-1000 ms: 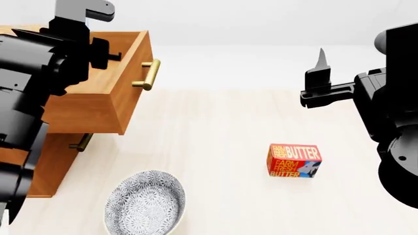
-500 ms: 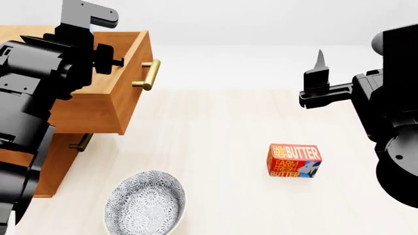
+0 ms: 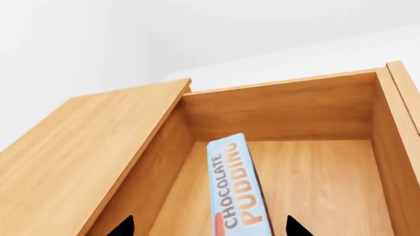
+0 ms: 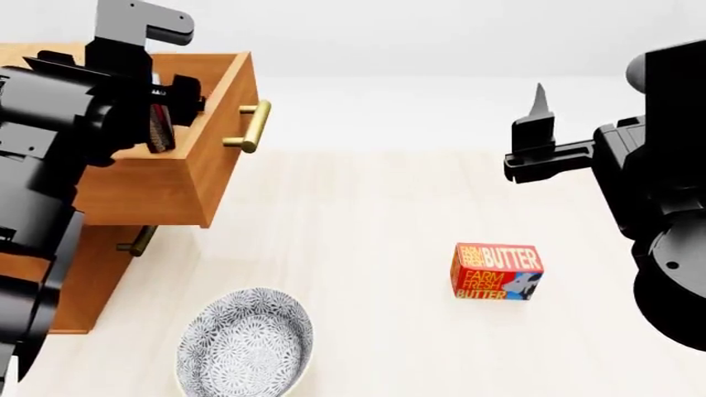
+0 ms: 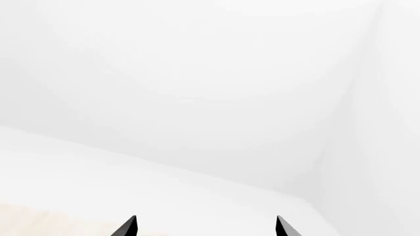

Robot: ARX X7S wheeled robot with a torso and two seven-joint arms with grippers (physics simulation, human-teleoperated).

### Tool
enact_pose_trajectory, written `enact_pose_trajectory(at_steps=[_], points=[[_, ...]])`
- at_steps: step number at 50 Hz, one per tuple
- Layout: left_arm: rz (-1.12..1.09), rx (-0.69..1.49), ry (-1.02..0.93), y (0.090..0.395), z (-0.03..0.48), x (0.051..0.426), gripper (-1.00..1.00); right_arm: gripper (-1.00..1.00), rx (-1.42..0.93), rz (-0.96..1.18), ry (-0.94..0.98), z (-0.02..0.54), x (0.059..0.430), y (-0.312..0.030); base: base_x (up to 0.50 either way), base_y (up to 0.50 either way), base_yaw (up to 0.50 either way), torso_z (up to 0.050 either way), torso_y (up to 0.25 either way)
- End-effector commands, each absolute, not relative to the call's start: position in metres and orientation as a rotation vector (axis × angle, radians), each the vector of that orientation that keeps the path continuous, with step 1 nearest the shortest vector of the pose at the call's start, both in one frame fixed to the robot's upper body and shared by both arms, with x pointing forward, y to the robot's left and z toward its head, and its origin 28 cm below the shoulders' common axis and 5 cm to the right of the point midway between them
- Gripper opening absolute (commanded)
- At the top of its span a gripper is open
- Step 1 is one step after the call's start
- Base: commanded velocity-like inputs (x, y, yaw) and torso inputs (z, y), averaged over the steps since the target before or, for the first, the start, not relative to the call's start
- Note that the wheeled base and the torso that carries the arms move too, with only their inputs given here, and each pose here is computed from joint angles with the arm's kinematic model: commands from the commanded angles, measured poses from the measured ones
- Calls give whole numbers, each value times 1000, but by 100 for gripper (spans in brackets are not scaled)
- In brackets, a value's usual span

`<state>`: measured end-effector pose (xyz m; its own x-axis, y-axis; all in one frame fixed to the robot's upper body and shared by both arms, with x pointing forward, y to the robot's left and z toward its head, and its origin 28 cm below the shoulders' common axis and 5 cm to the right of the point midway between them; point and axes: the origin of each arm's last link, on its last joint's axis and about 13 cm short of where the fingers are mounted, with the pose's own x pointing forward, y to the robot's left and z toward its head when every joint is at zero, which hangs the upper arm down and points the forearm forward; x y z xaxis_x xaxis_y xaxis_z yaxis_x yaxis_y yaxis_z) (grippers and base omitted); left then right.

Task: Put the chocolate pudding in the top drawer of the cabinet and close it.

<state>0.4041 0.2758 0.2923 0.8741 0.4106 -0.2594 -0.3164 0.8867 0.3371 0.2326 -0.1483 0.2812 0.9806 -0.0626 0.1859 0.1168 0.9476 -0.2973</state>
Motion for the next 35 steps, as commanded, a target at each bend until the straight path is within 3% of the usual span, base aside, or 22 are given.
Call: enact_pose_trajectory(at_steps=[1,16,35], points=[[378,267,303,277,307,399,100,100,-314,-91,-180,283,232,-148,0,0,0,0,0],[292,233,136,265,347,377,100,100,-317,-85,-187,286,231,-146,0,0,0,0,0],[-30,202,5,208,346,343,100,100,-308,-90,-206,289,226,-149,0,0,0,0,0]])
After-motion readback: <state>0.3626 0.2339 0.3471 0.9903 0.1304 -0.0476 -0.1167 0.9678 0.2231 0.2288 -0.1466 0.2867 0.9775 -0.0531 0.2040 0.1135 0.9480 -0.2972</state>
